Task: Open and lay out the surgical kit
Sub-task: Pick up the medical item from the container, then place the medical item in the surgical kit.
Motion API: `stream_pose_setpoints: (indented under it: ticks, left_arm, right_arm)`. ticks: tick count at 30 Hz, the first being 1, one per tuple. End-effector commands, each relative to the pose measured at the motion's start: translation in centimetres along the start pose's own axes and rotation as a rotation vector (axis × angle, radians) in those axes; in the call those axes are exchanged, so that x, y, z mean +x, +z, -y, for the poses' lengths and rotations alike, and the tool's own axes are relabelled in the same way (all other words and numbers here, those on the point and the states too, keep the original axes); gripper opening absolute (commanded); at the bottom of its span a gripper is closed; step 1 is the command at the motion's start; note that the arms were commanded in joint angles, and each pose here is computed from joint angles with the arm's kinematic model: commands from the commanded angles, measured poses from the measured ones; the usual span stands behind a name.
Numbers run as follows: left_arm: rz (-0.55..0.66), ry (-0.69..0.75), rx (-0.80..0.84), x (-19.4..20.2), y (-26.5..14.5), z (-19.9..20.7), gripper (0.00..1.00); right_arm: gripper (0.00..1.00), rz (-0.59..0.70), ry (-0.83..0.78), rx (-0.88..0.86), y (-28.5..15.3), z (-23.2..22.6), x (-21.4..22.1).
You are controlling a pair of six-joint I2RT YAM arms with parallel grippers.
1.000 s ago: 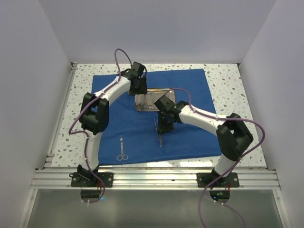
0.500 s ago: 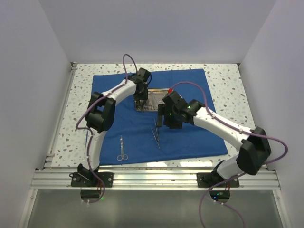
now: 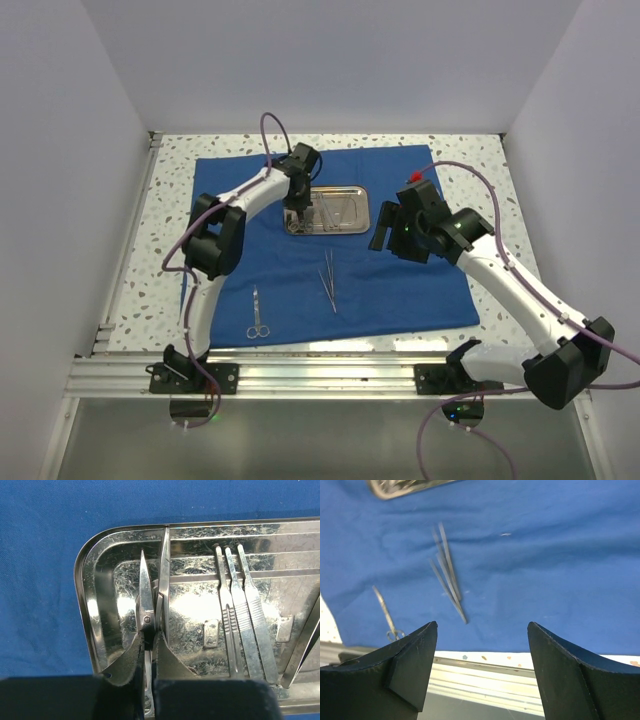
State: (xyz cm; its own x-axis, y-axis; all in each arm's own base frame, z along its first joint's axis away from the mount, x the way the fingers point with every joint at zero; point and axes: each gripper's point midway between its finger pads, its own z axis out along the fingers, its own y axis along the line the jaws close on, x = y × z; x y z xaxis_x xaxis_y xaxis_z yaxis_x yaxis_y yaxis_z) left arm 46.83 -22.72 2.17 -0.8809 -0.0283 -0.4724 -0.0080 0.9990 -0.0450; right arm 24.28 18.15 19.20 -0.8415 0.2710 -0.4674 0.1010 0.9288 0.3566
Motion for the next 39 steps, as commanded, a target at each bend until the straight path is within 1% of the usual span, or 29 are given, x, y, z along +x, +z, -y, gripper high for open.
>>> stream_pose_setpoints:
  ticks: [1,3,5,8,10,12,13,15,16,19,21,22,23,24,25,26,27,28,29,30,31,32,33,34,35,36,37,38,39]
  left_arm:
    - [-0.25,0.037,-0.091,8.8,4.5,-2.8,0.0]
    - [-0.254,0.037,-0.071,8.9,4.5,-2.5,0.0]
    - [-0.235,0.036,-0.057,8.0,3.8,-2.1,0.0]
    - [-0.163,0.032,-0.025,4.9,1.6,-1.2,0.0]
    - [-0.103,0.028,0.0,2.0,-0.6,-0.4,0.0]
    - [-0.077,0.028,0.009,0.4,-2.3,0.0,0.0]
    - [-0.031,0.024,0.033,-1.7,-3.6,0.7,0.0]
    - [-0.006,0.021,0.044,-3.1,-5.1,1.0,0.0]
    - [0.032,0.014,0.062,-4.6,-6.3,1.5,0.0]
    - [0.07,0.003,0.077,-6.1,-8.4,1.8,0.0]
    - [0.084,-0.003,0.084,-6.4,-10.0,1.7,0.0]
    - [0.068,-0.011,0.07,-5.7,-10.1,1.2,0.0]
    - [0.093,-0.019,0.081,-5.9,-12.1,1.0,0.0]
    - [0.092,-0.037,0.08,-5.4,-12.8,0.7,0.0]
    - [0.037,-0.025,0.053,-2.5,-12.0,0.0,0.0]
    - [0.036,-0.027,0.056,-1.5,-12.5,-0.2,0.0]
    - [0.097,-0.044,0.087,-1.8,-15.2,-0.3,0.0]
    - [0.035,-0.038,0.055,1.7,-14.1,-1.4,0.0]
    - [0.032,-0.032,0.052,3.1,-14.8,-1.5,0.0]
    - [0.06,-0.059,0.058,3.7,-16.8,-2.0,0.0]
    - [0.008,-0.05,0.02,6.8,-16.1,-3.2,0.0]
    - [0.024,-0.075,0.038,7.7,-17.7,-3.3,0.0]
    - [-0.027,-0.064,0.02,10.6,-17.2,-4.1,0.0]
    - [-0.033,-0.074,0.02,11.7,-17.4,-4.5,0.0]
    - [-0.007,-0.097,0.048,12.1,-18.5,-4.6,0.0]
    - [-0.06,-0.116,0.038,15.0,-17.6,-5.4,0.0]
    - [-0.067,-0.128,0.052,16.0,-17.6,-5.5,0.0]
    - [-0.041,-0.147,0.087,16.3,-18.0,-5.2,0.0]
    - [-0.086,-0.162,0.077,18.6,-17.1,-5.8,0.0]
  right_arm:
    - [0.77,0.003,-0.001,0.036,-0.4,1.8,-0.5]
    - [0.77,0.005,-0.009,0.038,-0.5,1.9,-0.8]
    - [0.77,0.007,-0.01,0.036,-0.4,1.7,-1.1]
    - [0.76,0.006,-0.013,0.031,-0.4,1.6,-1.1]
    - [0.76,0.001,-0.008,0.022,-0.3,1.4,-0.9]
    - [0.76,0.001,-0.003,0.014,-0.3,1.3,-0.9]
    - [0.76,-0.002,-0.001,0.012,-0.2,1.3,-0.8]
    - [0.76,-0.007,-0.005,0.012,-0.1,1.4,-0.6]
    - [0.76,-0.005,-0.009,0.011,-0.1,1.4,-0.6]
    - [0.76,-0.003,-0.017,0.009,-0.2,1.3,-0.8]
    - [0.77,-0.001,-0.024,0.009,-0.1,1.2,-1.0]
    - [0.77,0.004,-0.027,0.004,-0.1,1.0,-1.2]
    - [0.78,-0.002,-0.033,0.008,0.3,0.8,-1.4]
    - [0.78,0.002,-0.037,0.005,0.4,0.6,-1.7]
    - [0.78,0.013,-0.04,-0.005,0.5,0.0,-2.4]
    - [0.79,0.017,-0.04,-0.012,0.7,-0.4,-2.8]
    - [0.79,0.018,-0.044,-0.018,0.9,-0.8,-3.1]
    - [0.79,0.015,-0.04,-0.016,1.7,-1.5,-4.1]
    - [0.79,0.018,-0.038,-0.025,1.9,-2.2,-4.8]
    - [0.79,0.004,-0.034,-0.037,2.3,-2.8,-5.2]
    - [0.79,0.008,-0.032,-0.053,2.8,-4.2,-6.6]
    - [0.78,0.002,-0.036,-0.054,3.4,-4.8,-7.2]
    - [0.78,0.009,-0.034,-0.059,4.1,-6.1,-8.7]
    - [0.78,0.002,-0.038,-0.051,4.8,-6.4,-9.1]
    - [0.78,0.0,-0.047,-0.051,5.4,-6.9,-9.6]
    - [0.78,0.029,-0.049,-0.073,5.2,-8.1,-11.1]
    - [0.77,-0.015,-0.055,-0.039,7.7,-7.9,-10.7]
    - [0.77,-0.017,-0.063,-0.026,8.5,-8.0,-11.1]
    - [0.76,0.007,-0.067,-0.02,9.0,-8.6,-12.3]
